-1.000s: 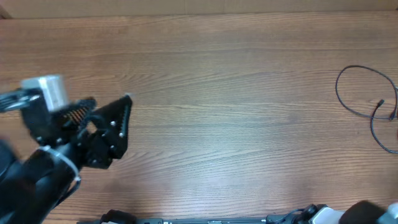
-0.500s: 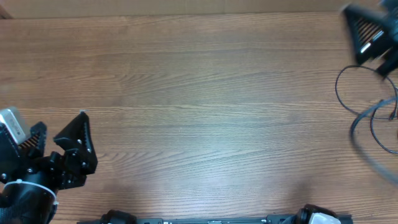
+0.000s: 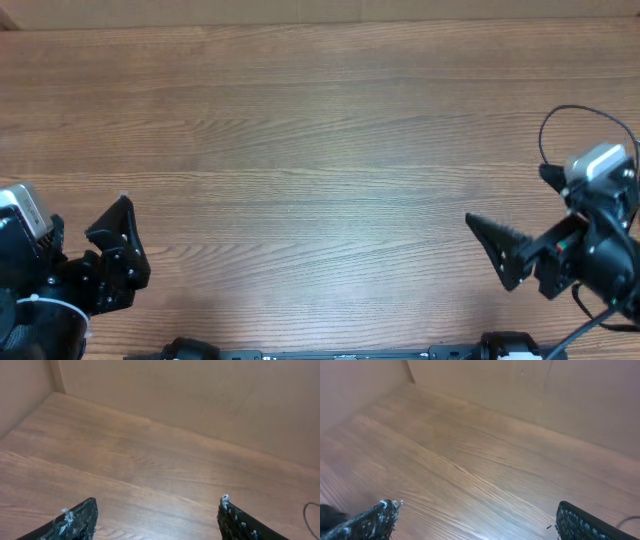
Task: Untangle cables
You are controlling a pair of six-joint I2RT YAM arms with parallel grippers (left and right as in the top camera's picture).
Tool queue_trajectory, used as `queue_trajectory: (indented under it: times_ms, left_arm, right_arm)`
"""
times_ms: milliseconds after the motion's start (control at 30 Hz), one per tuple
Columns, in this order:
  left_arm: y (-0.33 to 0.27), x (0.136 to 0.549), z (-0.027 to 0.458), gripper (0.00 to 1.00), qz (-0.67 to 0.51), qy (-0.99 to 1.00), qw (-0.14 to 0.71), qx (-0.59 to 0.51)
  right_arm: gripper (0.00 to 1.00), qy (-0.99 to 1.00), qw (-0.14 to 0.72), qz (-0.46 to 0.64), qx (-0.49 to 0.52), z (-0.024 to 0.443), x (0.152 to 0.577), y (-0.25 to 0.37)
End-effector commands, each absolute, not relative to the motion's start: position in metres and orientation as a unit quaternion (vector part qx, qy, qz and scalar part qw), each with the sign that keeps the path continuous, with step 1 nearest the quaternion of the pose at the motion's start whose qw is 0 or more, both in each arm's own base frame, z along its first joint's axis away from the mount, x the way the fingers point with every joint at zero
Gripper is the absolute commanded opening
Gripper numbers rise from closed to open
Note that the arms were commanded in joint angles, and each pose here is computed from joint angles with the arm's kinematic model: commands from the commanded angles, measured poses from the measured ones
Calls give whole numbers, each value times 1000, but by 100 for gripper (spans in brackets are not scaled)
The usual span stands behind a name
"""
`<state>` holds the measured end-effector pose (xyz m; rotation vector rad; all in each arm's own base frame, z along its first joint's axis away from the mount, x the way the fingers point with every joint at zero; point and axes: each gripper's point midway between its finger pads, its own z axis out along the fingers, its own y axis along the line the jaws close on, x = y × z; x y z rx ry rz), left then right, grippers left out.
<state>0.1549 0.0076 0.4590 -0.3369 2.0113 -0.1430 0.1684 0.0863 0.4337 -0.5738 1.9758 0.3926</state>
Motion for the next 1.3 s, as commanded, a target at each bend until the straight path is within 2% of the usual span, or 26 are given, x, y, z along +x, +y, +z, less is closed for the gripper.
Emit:
queue_trajectory:
  times_ms: [0, 133, 200, 467, 633, 700, 733, 1033, 1267]
  left_arm:
    - [12, 153, 456, 75, -42, 844, 517, -139]
    - [9, 150, 443, 72, -44, 858, 493, -135]
    - [6, 153, 436, 72, -45, 865, 482, -132]
    - [0, 178, 415, 76, -37, 874, 467, -132]
    - [-3, 184, 414, 82, -39, 873, 468, -132]
    - [-3, 184, 414, 97, -39, 873, 468, -132]
    - [-3, 184, 414, 100, -39, 873, 468, -132]
    - [-3, 184, 414, 100, -40, 874, 467, -129]
    - [-40, 184, 414, 100, -157, 875, 438, -135]
  right_arm:
    - [99, 814, 522, 105, -232, 435, 166, 71]
    - [100, 828, 547, 40, -121, 437, 164, 34]
    - [99, 829, 549, 31, -101, 432, 157, 28]
    - [100, 816, 576, -31, 32, 412, 167, -15]
    - [100, 829, 558, -30, 31, 390, 188, -14]
    - [100, 843, 537, -17, 21, 376, 193, -9]
    - [100, 850, 526, -16, 19, 369, 194, -8]
    - [100, 904, 427, -19, 17, 322, 183, -8]
    - [100, 908, 418, -19, 17, 319, 180, -8]
